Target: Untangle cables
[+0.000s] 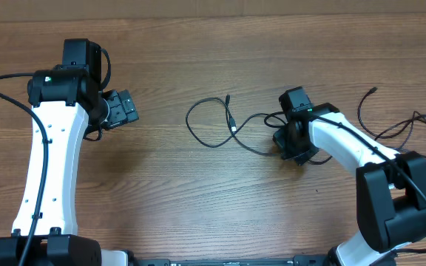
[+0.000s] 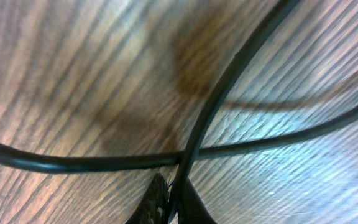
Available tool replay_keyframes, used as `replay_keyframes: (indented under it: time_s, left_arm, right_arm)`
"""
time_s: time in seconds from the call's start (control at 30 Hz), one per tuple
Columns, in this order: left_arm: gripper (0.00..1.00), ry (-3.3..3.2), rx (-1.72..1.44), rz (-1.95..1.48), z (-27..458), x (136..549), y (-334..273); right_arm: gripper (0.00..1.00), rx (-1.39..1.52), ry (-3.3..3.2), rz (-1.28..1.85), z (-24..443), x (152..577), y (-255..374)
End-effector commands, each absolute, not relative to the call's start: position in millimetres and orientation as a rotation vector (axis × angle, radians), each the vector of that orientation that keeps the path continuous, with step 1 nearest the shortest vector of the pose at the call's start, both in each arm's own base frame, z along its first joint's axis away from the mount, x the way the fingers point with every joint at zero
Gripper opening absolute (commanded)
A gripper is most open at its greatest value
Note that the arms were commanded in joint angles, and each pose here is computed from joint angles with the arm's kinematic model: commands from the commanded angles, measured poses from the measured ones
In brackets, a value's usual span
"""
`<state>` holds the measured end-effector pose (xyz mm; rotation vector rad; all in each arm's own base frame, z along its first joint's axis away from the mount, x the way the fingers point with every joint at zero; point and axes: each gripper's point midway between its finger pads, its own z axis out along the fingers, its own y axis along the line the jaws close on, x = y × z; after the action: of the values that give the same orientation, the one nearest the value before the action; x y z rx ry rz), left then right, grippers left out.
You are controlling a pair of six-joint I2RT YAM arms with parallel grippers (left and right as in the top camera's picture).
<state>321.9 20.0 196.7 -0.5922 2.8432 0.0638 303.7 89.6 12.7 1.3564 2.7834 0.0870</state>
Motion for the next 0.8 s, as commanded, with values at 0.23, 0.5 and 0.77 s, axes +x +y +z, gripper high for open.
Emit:
replay_keyframes:
  time_s: [0.23, 0.5, 0.77]
  left_arm:
    - [1.0, 2.841, -0.579, 0.061, 198.4, 324.6, 20.8]
    - [1.0, 2.84, -0.58, 0.061, 198.4, 324.7, 20.8]
    - [1.0, 2.84, -0.58, 0.06, 198.5, 324.7, 20.6]
  right_arm:
    - [0.04, 1.006, 2.447, 0.315, 202.4, 392.0, 34.5]
    - [0.04, 1.259, 2.099, 0.267, 270.7, 405.2, -92.3]
    - [0.04, 1.59, 1.784, 0.101, 276.1, 356.5, -231.6]
